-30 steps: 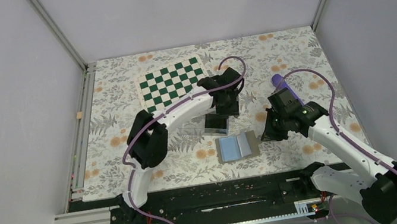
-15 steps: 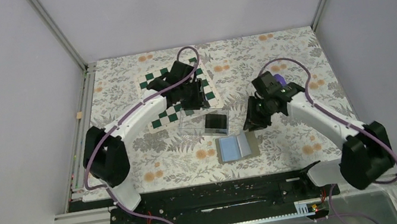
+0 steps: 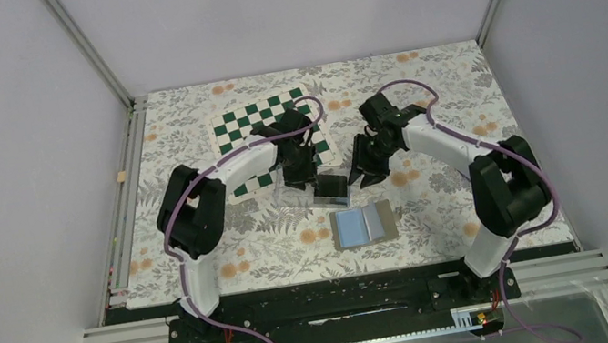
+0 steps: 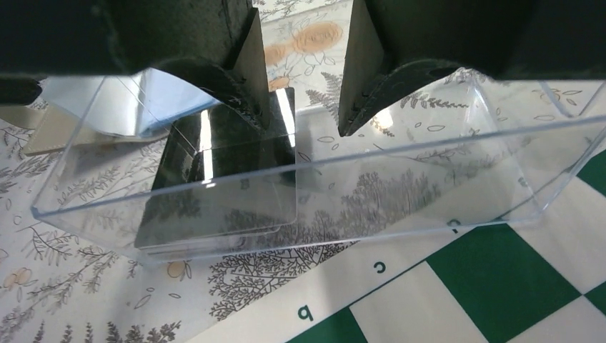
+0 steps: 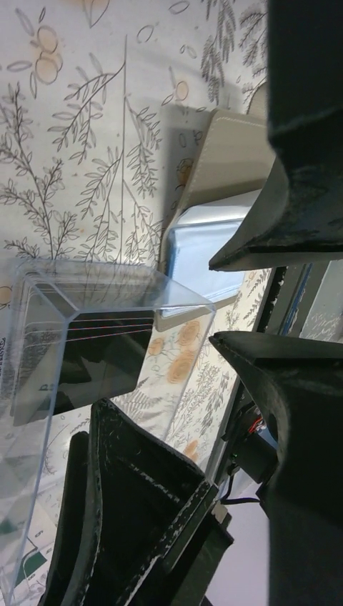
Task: Put the credit cards into the card holder
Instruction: Pick up the credit card from the storage box.
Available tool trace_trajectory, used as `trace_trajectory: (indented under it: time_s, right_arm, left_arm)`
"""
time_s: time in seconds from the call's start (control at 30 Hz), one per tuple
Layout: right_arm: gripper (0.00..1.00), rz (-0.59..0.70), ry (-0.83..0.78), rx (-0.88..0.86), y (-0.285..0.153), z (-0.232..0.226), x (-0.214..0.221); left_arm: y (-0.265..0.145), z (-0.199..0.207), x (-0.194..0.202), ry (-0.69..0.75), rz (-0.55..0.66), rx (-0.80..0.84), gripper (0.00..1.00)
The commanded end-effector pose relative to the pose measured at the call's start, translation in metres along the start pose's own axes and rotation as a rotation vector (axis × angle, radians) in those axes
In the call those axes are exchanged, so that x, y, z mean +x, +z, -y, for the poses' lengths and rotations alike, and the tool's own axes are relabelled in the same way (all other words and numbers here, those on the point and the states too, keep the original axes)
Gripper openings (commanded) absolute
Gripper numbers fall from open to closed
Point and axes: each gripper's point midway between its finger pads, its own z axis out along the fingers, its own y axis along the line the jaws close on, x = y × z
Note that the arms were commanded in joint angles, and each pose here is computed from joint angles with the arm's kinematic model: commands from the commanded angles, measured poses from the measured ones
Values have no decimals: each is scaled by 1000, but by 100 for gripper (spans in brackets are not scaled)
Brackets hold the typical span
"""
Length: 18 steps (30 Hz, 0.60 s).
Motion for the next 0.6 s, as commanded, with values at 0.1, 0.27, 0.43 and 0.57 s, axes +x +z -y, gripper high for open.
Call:
trace_trajectory:
  time_s: [0.1, 0.27, 0.43, 0.57]
  right_arm:
    - [45, -50, -52, -24, 18, -21, -1]
    - [27, -76, -62, 6, 32, -17, 1]
    - [21, -92, -83, 45, 37, -10, 1]
    - [16, -76, -107, 58, 33, -8, -1]
  left_arm:
    - [6, 28, -10, 31, 9, 81, 41]
    - [14, 59, 0, 60, 2, 166, 41]
    - [16, 76, 9, 62, -2, 208, 41]
    - [9, 82, 8, 59, 29, 245, 41]
